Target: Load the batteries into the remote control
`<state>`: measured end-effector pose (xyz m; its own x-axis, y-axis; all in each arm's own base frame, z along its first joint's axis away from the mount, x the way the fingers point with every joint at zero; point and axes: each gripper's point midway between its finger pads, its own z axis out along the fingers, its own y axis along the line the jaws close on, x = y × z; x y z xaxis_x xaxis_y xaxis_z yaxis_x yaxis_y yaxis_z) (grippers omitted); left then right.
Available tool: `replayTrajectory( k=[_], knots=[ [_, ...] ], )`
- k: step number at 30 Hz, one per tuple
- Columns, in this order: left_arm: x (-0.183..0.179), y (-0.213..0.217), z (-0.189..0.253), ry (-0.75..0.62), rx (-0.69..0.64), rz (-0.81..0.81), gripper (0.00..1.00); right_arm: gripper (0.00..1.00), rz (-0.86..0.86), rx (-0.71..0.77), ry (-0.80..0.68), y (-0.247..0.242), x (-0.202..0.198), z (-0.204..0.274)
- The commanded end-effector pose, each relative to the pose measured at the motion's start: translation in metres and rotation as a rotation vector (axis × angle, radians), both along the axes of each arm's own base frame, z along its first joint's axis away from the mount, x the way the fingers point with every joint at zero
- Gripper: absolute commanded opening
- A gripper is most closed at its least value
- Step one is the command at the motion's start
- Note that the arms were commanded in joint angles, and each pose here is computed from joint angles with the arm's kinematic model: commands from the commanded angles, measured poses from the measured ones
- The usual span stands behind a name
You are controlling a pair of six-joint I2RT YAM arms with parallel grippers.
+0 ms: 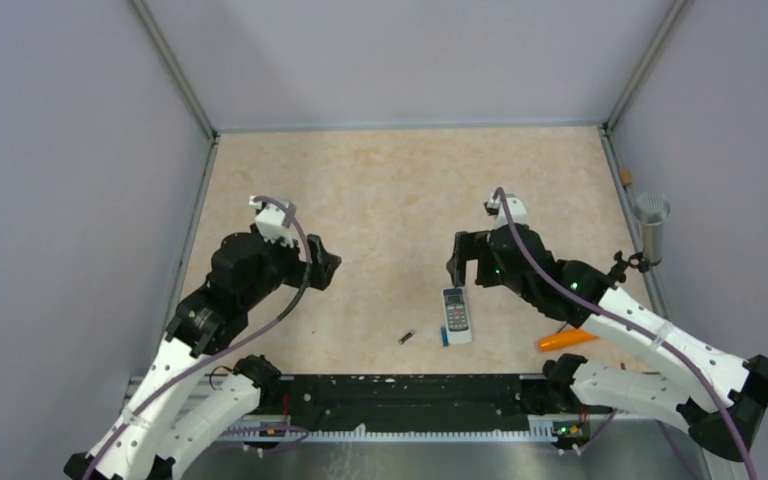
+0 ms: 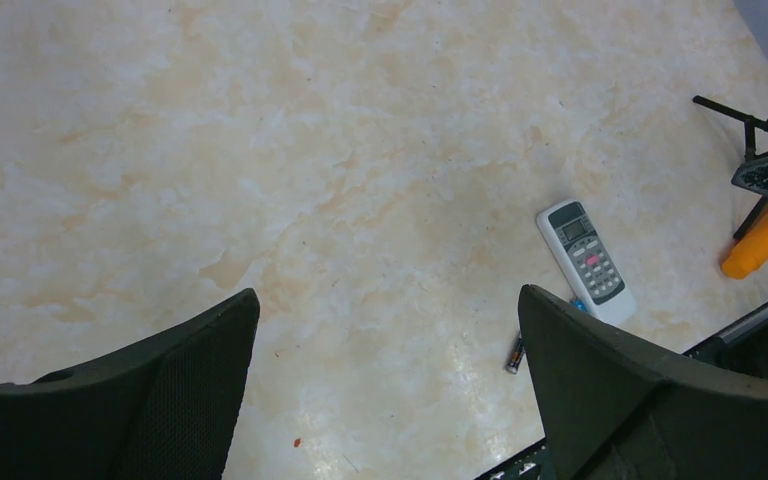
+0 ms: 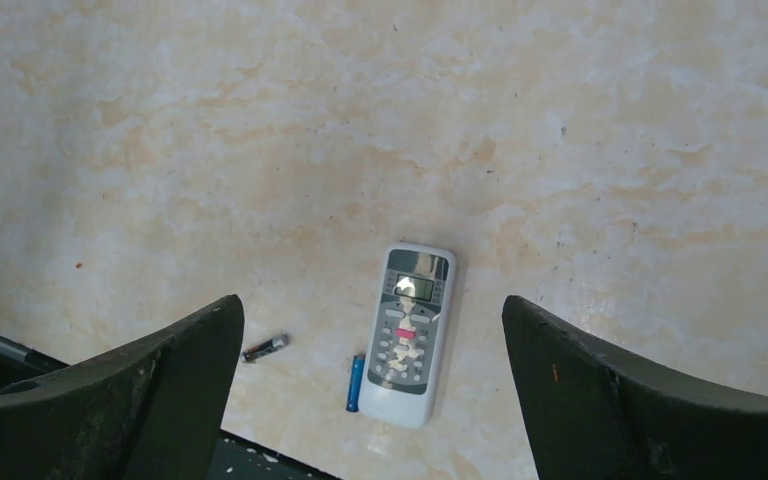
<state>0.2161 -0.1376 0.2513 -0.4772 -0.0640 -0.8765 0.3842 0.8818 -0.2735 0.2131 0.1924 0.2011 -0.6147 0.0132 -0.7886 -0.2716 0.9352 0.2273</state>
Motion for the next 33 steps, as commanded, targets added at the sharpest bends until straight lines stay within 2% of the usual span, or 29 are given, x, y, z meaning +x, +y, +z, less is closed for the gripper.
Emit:
replayTrajectory(
  k=[1,12,21,33],
  knots=[
    [0.001,0.002,-0.001,-0.059,0.001,-0.007,0.99,0.99,-0.041,0.011,-0.030,-0.010,0.000,0.012],
    [0.003,0.020,-0.006,-0.070,0.039,0.085,0.99,0.97,-0.039,-0.088,0.046,-0.024,-0.011,-0.013],
    [0.002,0.023,-0.005,-0.075,0.034,0.099,0.99,0.91,-0.062,-0.173,0.213,-0.021,-0.021,-0.069],
    [0.003,0.026,-0.007,-0.070,0.044,0.113,0.99,0.88,-0.047,-0.113,0.339,0.010,-0.024,-0.123]
  ],
)
